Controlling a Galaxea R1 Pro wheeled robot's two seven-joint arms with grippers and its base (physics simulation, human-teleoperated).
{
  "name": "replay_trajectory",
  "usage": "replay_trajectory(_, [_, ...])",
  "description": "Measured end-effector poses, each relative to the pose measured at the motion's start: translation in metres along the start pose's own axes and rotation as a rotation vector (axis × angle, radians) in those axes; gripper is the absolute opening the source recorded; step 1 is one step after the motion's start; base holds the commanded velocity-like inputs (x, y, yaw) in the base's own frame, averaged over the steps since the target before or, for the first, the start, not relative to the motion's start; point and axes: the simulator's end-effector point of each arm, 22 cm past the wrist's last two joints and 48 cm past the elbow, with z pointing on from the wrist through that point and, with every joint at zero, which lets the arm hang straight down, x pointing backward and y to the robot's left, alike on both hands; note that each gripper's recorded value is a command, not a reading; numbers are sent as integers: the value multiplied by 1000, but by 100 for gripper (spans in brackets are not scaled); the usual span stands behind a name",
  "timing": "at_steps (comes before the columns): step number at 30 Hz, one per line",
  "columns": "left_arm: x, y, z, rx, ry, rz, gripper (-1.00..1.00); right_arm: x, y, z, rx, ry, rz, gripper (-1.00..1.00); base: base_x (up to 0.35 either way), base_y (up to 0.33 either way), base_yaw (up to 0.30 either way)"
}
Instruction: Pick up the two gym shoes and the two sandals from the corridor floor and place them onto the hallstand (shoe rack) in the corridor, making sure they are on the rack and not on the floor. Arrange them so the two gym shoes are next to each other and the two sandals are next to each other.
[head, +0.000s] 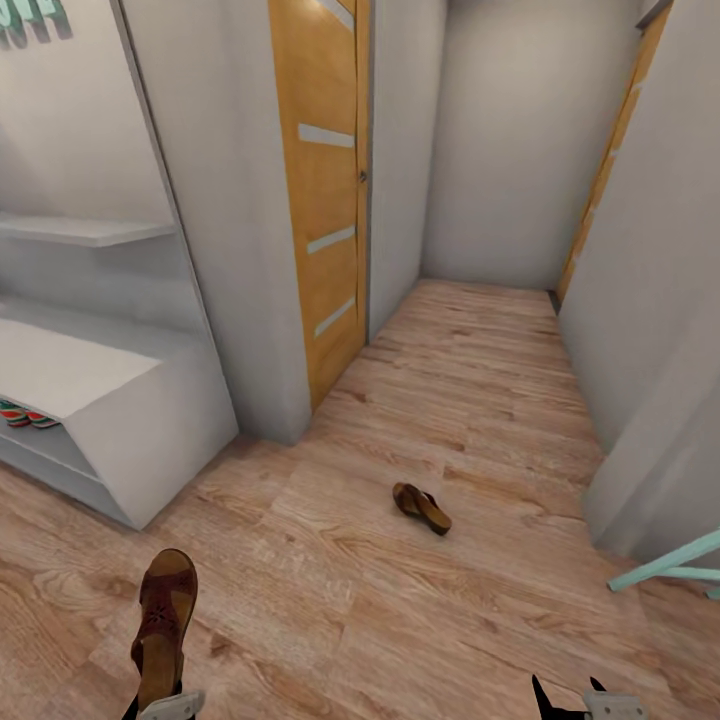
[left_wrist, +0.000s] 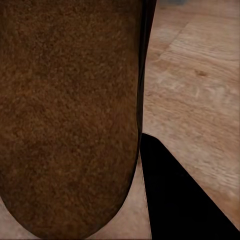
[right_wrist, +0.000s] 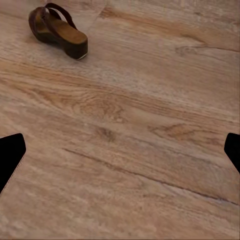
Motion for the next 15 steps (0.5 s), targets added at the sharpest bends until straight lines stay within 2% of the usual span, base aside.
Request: replay_trajectory(15, [0, 0, 0, 0, 0, 0, -100, 0, -1, 0, 4, 0, 0, 100, 339, 0, 0])
